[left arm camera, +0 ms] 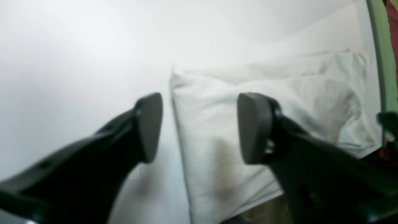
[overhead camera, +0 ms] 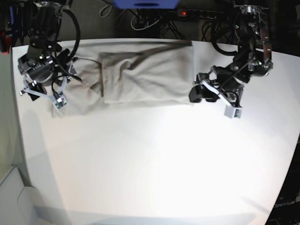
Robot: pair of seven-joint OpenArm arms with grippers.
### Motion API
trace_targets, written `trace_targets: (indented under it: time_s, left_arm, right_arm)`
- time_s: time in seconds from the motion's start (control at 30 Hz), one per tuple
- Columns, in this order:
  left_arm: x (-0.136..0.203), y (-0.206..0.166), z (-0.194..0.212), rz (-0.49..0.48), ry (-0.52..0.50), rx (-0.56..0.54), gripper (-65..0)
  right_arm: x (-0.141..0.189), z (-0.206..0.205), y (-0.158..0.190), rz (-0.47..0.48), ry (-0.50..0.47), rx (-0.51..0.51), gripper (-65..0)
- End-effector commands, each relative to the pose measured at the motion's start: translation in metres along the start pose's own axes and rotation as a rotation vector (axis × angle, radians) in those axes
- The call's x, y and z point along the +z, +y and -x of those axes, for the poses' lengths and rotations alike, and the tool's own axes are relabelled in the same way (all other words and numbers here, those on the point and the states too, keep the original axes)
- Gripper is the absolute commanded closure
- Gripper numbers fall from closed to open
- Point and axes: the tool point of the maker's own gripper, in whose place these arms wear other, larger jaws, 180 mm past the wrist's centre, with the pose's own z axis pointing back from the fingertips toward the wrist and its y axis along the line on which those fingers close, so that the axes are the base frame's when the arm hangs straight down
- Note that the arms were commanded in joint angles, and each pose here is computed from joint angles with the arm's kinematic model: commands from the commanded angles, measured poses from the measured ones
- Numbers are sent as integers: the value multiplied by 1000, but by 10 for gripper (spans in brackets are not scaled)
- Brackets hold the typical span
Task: Layout the t-shirt on the table in an organized manner, then fold the t-shirt properly
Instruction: 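Release the folded end and move the left gripper back along the strip, then grasp the folded bundle's ends with both grippers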
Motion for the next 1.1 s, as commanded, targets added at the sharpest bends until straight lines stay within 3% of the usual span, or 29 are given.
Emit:
trace_targets:
  time_s: [0.0, 0.1, 0.17, 0.47, 0.67, 1.0, 1.07]
  left_arm:
    - [1, 2, -1, -1, -5, 9, -438]
    - [-2, 11, 7, -13, 15, 45, -590]
    - [-4, 13, 11, -15, 24, 53, -630]
    - [-11, 17, 20, -24, 49, 82, -630]
    - [-22, 20, 38, -24, 90, 137, -630]
    - [-30, 20, 30, -65, 86, 87, -628]
    - [-34, 17, 36, -77, 105, 62, -600]
  right_arm:
    - [4, -8, -10, 30, -26, -11, -469]
    - [0, -14, -13, 28, -31, -17, -470]
    - [-1, -15, -13, 26, -30, -21, -470]
    - [-8, -25, -12, 6, -42, -45, -469]
    - [-25, -8, -23, -11, 15, -148, -470]
    - [-45, 3, -17, -73, 61, -206, -470]
    - [-47, 1, -10, -114, 39, -219, -468]
